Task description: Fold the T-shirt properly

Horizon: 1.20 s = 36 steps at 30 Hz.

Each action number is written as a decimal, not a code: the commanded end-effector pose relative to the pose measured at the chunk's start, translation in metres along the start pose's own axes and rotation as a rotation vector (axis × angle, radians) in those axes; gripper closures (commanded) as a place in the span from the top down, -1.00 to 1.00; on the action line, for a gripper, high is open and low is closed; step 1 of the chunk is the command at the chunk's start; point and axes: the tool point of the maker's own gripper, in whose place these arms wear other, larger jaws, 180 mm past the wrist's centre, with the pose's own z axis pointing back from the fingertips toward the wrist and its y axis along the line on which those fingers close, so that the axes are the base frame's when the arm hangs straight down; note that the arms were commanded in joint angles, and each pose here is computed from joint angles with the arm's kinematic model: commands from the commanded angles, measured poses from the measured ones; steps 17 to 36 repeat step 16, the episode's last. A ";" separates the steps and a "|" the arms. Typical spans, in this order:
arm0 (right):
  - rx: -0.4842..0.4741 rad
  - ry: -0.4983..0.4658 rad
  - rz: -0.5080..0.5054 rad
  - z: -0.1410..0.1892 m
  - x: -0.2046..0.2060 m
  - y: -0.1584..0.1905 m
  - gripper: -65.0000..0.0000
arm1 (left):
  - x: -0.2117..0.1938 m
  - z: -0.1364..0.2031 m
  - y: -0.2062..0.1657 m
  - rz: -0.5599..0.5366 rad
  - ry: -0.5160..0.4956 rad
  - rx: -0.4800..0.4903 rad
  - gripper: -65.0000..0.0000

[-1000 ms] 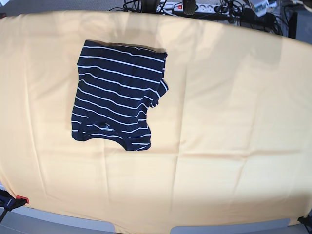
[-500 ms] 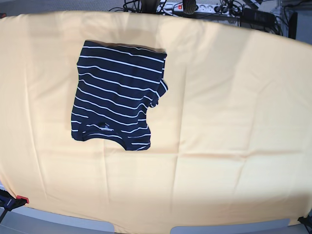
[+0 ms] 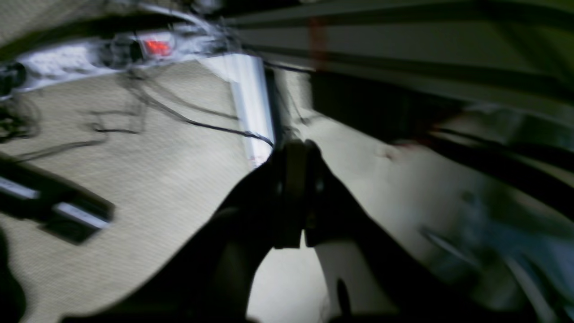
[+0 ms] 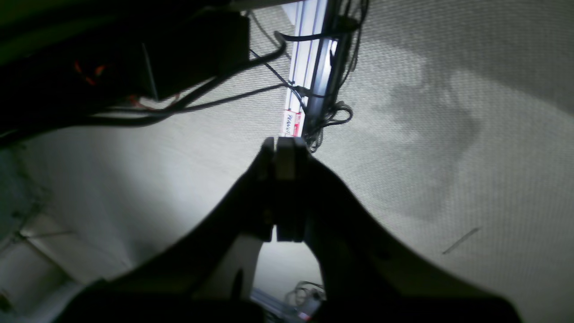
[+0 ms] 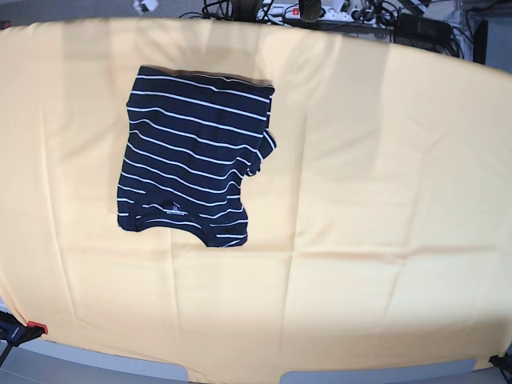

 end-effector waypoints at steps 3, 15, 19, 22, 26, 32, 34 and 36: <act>-0.118 0.033 0.067 -0.016 -0.004 -0.005 -1.00 | -0.007 -0.012 0.008 -0.045 -0.009 0.103 -1.00; -0.241 0.028 0.250 -0.042 -0.002 0.033 -1.00 | -0.009 -0.043 -0.052 0.012 -0.014 0.097 -1.00; -0.232 0.018 0.257 -0.043 0.000 0.037 -1.00 | -0.007 -0.044 -0.054 0.013 -0.018 0.092 -1.00; -0.232 0.018 0.257 -0.043 0.000 0.037 -1.00 | -0.007 -0.044 -0.054 0.013 -0.018 0.092 -1.00; -0.232 0.018 0.257 -0.043 0.000 0.037 -1.00 | -0.007 -0.044 -0.054 0.013 -0.018 0.092 -1.00; -0.232 0.018 0.257 -0.043 0.000 0.037 -1.00 | -0.007 -0.044 -0.054 0.013 -0.018 0.092 -1.00; -0.232 0.018 0.257 -0.043 0.000 0.037 -1.00 | -0.007 -0.044 -0.054 0.013 -0.018 0.092 -1.00; -0.232 0.018 0.257 -0.043 0.000 0.037 -1.00 | -0.007 -0.044 -0.054 0.013 -0.018 0.092 -1.00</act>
